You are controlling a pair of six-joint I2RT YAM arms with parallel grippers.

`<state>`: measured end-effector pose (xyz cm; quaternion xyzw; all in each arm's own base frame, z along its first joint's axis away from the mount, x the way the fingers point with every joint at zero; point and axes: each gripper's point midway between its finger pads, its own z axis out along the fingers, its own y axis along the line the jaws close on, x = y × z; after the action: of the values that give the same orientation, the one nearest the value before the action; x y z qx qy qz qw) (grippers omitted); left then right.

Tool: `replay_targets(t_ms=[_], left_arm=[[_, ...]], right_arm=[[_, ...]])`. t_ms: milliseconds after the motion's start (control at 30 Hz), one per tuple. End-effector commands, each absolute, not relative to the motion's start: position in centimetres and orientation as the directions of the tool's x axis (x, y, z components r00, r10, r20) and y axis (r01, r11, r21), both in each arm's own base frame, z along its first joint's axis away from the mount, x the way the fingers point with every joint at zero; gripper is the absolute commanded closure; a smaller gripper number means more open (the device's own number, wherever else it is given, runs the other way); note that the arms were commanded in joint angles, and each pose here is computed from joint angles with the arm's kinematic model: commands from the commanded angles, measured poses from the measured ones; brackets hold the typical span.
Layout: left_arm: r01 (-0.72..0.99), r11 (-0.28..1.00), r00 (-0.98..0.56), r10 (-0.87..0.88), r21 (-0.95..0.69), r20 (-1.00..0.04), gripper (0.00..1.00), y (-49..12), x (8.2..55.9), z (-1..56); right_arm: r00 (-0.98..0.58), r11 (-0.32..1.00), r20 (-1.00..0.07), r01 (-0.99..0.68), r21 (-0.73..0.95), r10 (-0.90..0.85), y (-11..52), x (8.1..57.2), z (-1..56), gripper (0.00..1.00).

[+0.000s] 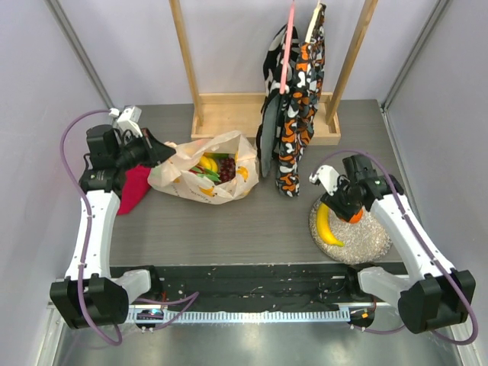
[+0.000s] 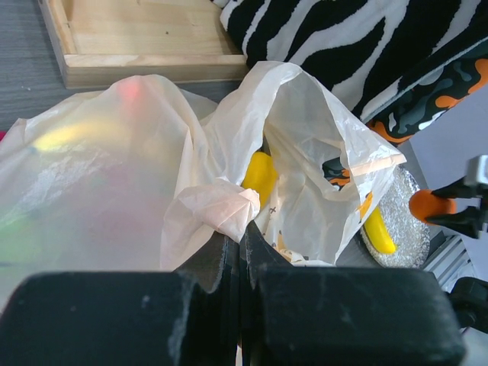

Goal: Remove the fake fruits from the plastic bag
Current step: Place the fake fruit on the plate.

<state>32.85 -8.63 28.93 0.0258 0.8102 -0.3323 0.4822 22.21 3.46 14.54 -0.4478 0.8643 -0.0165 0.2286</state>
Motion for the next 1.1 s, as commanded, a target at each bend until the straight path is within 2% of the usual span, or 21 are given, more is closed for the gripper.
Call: replay_targets(t_ms=[0,133,300,367,633,700,767,800,900,933,967,1000,1067], left_arm=[[0.403,0.775,-0.487,-0.270,-0.488,-0.831,1.00,-8.8,33.5,30.3],[0.401,0.774,-0.489,-0.270,-0.489,-0.829,1.00,-8.9,33.5,30.2],[0.393,0.782,-0.490,-0.267,-0.484,-0.830,1.00,-8.7,33.2,30.2],[0.391,0.780,-0.496,-0.268,-0.488,-0.826,1.00,-8.7,33.1,30.1],[0.384,0.790,-0.496,-0.260,-0.478,-0.828,1.00,-8.6,32.8,30.0],[0.384,0.790,-0.496,-0.260,-0.478,-0.828,1.00,-8.6,32.9,30.1],[0.384,0.790,-0.499,-0.259,-0.478,-0.827,1.00,-8.6,32.8,30.1],[0.386,0.790,-0.496,-0.258,-0.477,-0.829,1.00,-8.6,32.9,30.1],[0.390,0.786,-0.497,-0.258,-0.479,-0.829,1.00,-8.7,32.9,30.3],[0.392,0.785,-0.497,-0.258,-0.479,-0.829,1.00,-8.7,32.8,30.3],[0.395,0.785,-0.494,-0.256,-0.477,-0.831,1.00,-8.7,32.7,30.3],[0.398,0.783,-0.495,-0.255,-0.478,-0.830,1.00,-8.8,32.6,30.3],[0.398,0.779,-0.505,-0.255,-0.485,-0.824,1.00,-8.9,32.4,29.9]], right_arm=[[-0.493,0.609,-0.363,-0.693,-0.385,-0.791,0.9,26.0,13.2,0.92],[-0.475,0.613,-0.393,-0.673,-0.414,-0.787,1.1,27.5,11.1,0.92],[-0.393,0.612,-0.479,-0.614,-0.498,-0.785,1.6,29.7,11.5,0.92],[-0.355,0.590,-0.496,-0.654,-0.474,-0.792,2.5,29.3,10.4,0.90],[-0.394,0.648,-0.530,-0.593,-0.478,-0.751,2.2,30.2,8.9,0.90],[-0.378,0.648,-0.543,-0.588,-0.484,-0.749,2.4,30.4,9.1,0.86],[-0.389,0.643,-0.528,-0.599,-0.477,-0.755,2.3,30.0,8.4,0.72],[-0.394,0.634,-0.513,-0.612,-0.473,-0.763,2.2,29.7,8.1,0.56],[-0.432,0.635,-0.480,-0.638,-0.436,-0.764,2.0,28.4,7.8,0.42],[-0.431,0.650,-0.505,-0.631,-0.423,-0.747,2.4,28.6,9.0,0.31],[-0.446,0.653,-0.501,-0.648,-0.392,-0.742,2.6,27.8,9.3,0.23],[-0.437,0.661,-0.524,-0.644,-0.385,-0.731,2.9,27.8,10.5,0.08],[-0.411,0.672,-0.586,-0.659,-0.338,-0.699,4.4,27.8,13.0,0.02]])
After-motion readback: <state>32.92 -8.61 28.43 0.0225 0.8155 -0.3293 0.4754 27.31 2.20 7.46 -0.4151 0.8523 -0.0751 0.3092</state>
